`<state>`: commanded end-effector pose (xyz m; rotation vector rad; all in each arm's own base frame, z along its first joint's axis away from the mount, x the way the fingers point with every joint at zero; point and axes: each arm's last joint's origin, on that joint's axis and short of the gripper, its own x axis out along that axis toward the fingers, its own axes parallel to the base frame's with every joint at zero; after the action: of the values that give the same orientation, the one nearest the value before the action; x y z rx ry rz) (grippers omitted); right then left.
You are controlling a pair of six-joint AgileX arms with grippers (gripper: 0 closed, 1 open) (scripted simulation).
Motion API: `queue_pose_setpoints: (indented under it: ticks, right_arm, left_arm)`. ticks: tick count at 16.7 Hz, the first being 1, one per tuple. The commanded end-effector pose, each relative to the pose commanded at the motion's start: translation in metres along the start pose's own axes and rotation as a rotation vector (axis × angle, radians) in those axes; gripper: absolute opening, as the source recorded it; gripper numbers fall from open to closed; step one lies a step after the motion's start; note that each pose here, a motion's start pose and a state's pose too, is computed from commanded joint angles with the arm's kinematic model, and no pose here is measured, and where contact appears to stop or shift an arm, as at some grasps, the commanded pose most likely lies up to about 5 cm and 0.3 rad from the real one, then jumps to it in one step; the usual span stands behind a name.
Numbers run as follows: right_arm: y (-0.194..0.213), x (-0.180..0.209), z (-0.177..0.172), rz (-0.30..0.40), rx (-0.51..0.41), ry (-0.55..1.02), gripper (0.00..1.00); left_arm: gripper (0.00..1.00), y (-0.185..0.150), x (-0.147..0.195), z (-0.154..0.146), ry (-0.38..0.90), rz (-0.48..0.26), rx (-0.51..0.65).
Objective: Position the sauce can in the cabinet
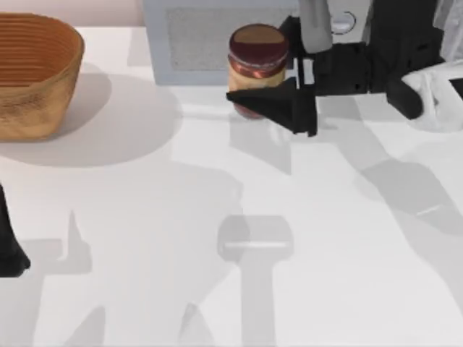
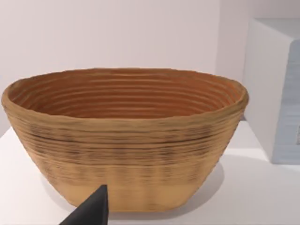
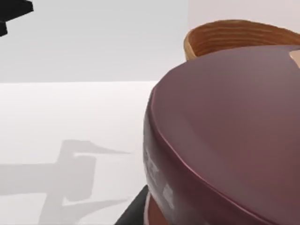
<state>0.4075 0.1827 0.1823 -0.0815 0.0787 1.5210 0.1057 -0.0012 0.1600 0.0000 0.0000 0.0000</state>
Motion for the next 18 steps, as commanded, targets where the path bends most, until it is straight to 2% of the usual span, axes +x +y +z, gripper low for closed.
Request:
queue_pose_setpoints:
  ticks: [2, 5, 10, 14, 18]
  right_arm:
    - [0.012, -0.014, 0.019, -0.061, -0.001, 0.004, 0.0]
    - [0.044, -0.047, 0.056, -0.21, -0.004, 0.008, 0.0]
    - [0.134, -0.118, 0.098, -0.574, -0.003, -0.006, 0.0]
    - [0.215, -0.162, 0.083, -0.902, 0.006, -0.04, 0.0]
    - [0.27, -0.184, 0.036, -1.199, 0.023, -0.076, 0.0]
  left_arm:
    - [1.0, 0.0, 0.0, 0.0, 0.0, 0.0, 0.0]
    - [1.0, 0.0, 0.0, 0.0, 0.0, 0.0, 0.0]
    - [1.0, 0.0, 0.0, 0.0, 0.0, 0.0, 0.0]
    - [1.0, 0.0, 0.0, 0.0, 0.0, 0.0, 0.0]
    - [1.0, 0.0, 0.0, 0.0, 0.0, 0.0, 0.0]
